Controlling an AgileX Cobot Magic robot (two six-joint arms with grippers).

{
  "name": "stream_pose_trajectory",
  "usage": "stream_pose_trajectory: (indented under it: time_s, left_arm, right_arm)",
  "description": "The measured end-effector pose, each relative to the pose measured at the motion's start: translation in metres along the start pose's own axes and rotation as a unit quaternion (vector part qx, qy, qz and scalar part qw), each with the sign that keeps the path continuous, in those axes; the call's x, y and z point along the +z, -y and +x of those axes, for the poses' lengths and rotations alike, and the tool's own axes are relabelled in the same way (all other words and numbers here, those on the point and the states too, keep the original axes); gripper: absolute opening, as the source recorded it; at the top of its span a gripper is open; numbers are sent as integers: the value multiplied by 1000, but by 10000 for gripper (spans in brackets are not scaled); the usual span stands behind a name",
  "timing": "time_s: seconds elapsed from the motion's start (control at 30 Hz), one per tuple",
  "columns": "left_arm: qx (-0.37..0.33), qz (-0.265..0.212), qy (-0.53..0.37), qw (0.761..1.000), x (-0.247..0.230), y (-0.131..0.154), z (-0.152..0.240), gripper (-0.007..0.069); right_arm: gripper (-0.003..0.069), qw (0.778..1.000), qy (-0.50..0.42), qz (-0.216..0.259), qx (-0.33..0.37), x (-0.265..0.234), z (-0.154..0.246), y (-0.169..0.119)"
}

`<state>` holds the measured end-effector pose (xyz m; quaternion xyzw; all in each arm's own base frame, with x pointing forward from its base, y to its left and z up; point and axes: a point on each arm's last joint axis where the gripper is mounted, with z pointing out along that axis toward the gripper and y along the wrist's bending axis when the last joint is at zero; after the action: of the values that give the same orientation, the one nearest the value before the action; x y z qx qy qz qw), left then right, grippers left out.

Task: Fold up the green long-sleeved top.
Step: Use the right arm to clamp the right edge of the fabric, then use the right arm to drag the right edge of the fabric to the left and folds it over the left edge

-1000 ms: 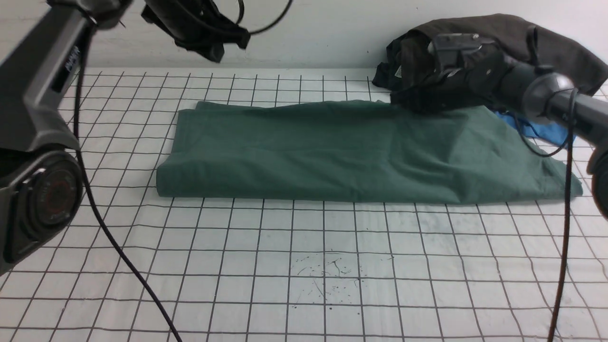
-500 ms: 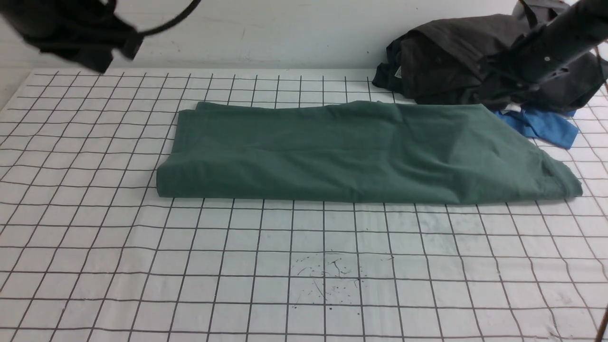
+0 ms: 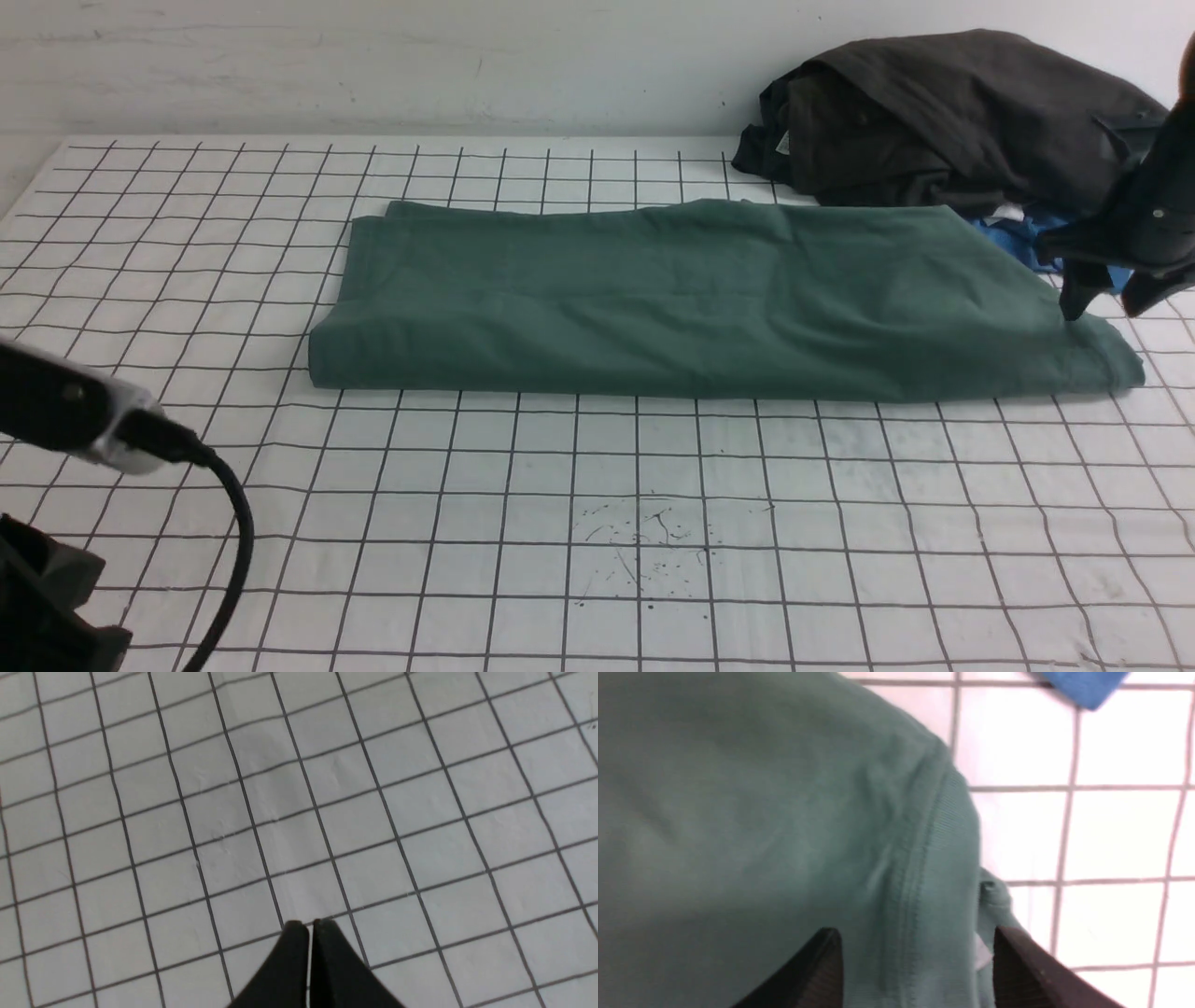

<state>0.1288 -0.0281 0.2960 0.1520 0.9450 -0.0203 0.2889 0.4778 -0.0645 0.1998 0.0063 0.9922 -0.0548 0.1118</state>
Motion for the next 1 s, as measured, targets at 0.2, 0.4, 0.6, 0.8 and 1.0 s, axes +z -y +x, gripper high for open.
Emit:
stream_pose_trajectory:
  time_s: [0.2,0.4,0.6,0.8,1.0]
  left_arm:
    - [-1,0,-2,1000,17,0,1,-7]
    - [-1,-4,25,1000,27,-2,-11,-7]
    - [-1,-4,22,1000,42,-3,-19,-7]
    - [-1,-2,8,1000,44,-3,-18,-7]
    - [-4,0,1,1000,44,-2,-16,-7]
  right_arm:
    - [507,995,-64,-40,61,35,32,28]
    - [449,990,-47,-88,95,44,39,32]
    - [120,989,-32,-118,82,42,36,27]
    - [24,994,-18,-100,42,16,32,33]
    - [24,997,59,50,-12,-79,28,62]
